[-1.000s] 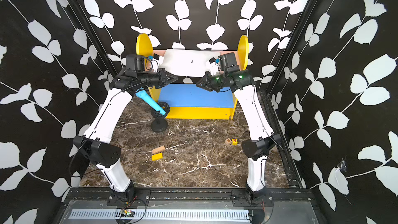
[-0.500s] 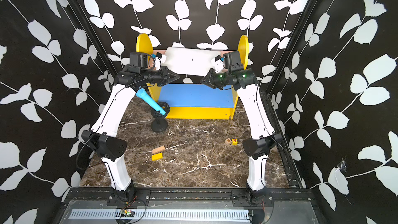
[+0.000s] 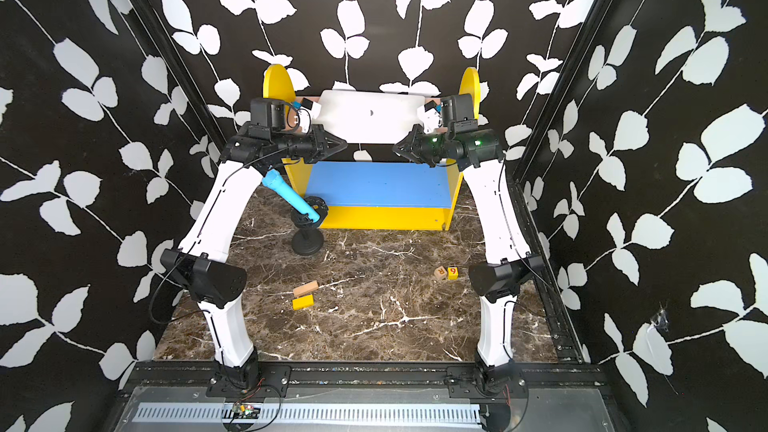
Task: Close the laptop lid and set it aside
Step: Place the laptop on the shelf.
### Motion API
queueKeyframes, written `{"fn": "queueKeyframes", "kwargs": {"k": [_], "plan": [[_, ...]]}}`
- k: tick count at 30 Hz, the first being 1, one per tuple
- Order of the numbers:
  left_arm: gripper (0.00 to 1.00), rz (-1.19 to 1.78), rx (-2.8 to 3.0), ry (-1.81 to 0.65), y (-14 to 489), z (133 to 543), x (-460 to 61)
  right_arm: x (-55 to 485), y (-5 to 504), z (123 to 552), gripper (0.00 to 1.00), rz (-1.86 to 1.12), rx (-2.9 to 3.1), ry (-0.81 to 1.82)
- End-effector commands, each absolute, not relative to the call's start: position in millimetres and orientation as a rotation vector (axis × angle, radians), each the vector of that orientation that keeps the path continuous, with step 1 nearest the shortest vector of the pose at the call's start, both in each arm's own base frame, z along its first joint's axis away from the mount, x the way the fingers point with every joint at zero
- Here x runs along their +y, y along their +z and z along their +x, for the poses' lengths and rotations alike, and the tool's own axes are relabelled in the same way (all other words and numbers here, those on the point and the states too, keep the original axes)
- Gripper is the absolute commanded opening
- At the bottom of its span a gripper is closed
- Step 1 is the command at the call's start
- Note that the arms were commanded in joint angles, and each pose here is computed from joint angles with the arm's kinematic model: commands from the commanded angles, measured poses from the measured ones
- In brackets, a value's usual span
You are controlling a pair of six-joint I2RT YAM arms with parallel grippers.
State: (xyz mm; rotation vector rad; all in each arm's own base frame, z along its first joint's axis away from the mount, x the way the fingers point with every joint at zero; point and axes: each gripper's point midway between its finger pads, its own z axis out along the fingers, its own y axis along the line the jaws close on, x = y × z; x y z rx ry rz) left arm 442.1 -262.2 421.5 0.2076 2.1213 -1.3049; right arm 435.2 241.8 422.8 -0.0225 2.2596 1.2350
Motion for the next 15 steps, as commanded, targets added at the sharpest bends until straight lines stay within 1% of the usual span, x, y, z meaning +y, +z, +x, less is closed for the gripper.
{"fn": "queueKeyframes", "kwargs": {"k": [1, 15], "plan": [[0.0, 0.254, 2.037, -1.307, 448, 437, -259, 233, 432, 457, 0.09, -0.001, 2.184, 1.22], [0.0, 0.258, 2.035, -1.307, 448, 437, -260, 214, 438, 475, 0.09, 0.07, 2.142, 1.228]]}}
